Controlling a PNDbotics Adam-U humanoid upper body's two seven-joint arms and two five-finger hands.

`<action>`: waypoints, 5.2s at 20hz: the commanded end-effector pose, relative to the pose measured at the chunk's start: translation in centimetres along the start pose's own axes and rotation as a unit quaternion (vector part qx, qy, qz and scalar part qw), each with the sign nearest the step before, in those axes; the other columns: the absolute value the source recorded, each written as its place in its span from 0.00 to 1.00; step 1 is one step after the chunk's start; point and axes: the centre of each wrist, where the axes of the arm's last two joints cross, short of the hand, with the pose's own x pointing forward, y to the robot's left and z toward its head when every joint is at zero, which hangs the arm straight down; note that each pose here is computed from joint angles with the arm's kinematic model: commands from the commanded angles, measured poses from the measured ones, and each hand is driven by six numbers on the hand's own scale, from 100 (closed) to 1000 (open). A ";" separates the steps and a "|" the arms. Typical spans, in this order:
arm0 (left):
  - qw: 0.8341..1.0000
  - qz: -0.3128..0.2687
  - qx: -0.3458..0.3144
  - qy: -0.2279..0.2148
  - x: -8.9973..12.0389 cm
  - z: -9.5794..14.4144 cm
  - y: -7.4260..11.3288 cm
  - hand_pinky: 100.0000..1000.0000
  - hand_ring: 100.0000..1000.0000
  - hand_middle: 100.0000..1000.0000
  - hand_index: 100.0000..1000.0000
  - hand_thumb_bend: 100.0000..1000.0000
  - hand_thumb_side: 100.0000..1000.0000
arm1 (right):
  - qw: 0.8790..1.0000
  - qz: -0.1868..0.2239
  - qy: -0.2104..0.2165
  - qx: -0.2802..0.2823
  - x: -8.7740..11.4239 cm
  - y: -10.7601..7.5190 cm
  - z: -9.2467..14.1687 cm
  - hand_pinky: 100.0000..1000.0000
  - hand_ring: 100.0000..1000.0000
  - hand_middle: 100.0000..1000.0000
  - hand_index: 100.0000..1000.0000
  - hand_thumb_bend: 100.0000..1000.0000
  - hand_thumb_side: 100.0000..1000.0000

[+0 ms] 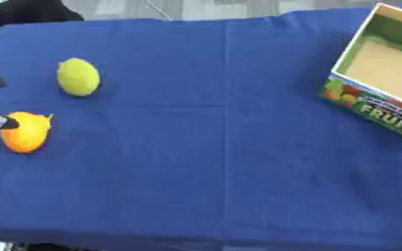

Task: Pick up the objects with one hand, pass them to the other hand, and then place them into the box on the other side of the table.

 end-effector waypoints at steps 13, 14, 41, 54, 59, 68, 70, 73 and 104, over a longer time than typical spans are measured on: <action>0.998 -0.035 -0.040 0.015 0.2 -0.8 0.5 0.81 0.75 0.71 0.73 0.59 0.00 | 1.000 0.010 -0.007 0.013 0.6 -0.1 -0.3 0.67 0.98 0.96 0.97 0.00 0.67; 0.998 -0.038 -0.044 0.017 0.2 -0.9 0.5 0.81 0.75 0.71 0.73 0.59 0.00 | 1.000 0.010 -0.007 0.013 0.6 -0.1 -0.2 0.67 0.98 0.96 0.97 0.00 0.67; 0.994 -0.063 -0.047 0.072 -1.0 -2.7 -0.9 0.79 0.74 0.71 0.77 0.56 0.00 | 1.000 0.012 -0.004 0.019 0.6 0.1 -0.2 0.67 0.98 0.96 0.97 0.00 0.68; 0.994 -0.092 -0.016 0.064 0.1 -4.0 -2.2 0.73 0.69 0.65 0.73 0.63 0.00 | 1.000 0.011 -0.004 0.021 0.6 0.3 -0.3 0.67 0.99 0.96 0.97 0.00 0.68; 0.989 -0.136 -0.003 0.063 0.4 -4.1 -2.3 0.69 0.66 0.61 0.71 0.65 0.00 | 1.000 0.011 -0.002 0.023 0.5 0.3 -0.3 0.67 0.99 0.96 0.97 0.00 0.68; 0.980 -0.176 0.063 0.075 0.8 -4.4 -2.4 0.57 0.54 0.50 0.59 0.49 0.00 | 1.000 0.011 0.000 0.026 0.5 0.5 -0.3 0.67 0.99 0.96 0.97 0.00 0.70; 0.978 -0.177 0.077 0.076 0.8 -4.3 -2.3 0.53 0.51 0.47 0.56 0.44 0.00 | 1.000 0.011 0.000 0.027 0.5 0.5 -0.2 0.67 0.99 0.96 0.97 0.00 0.70; 0.977 -0.175 0.098 0.075 0.8 -4.3 -2.4 0.47 0.46 0.41 0.49 0.38 0.00 | 1.000 0.011 0.000 0.027 0.5 0.5 -0.2 0.67 0.99 0.96 0.97 0.00 0.70; 0.944 0.002 0.272 -0.190 12.2 5.0 3.1 0.31 0.33 0.30 0.33 0.15 0.00 | 1.000 0.010 -0.003 0.020 0.5 0.2 -0.2 0.67 0.99 0.96 0.98 0.00 0.71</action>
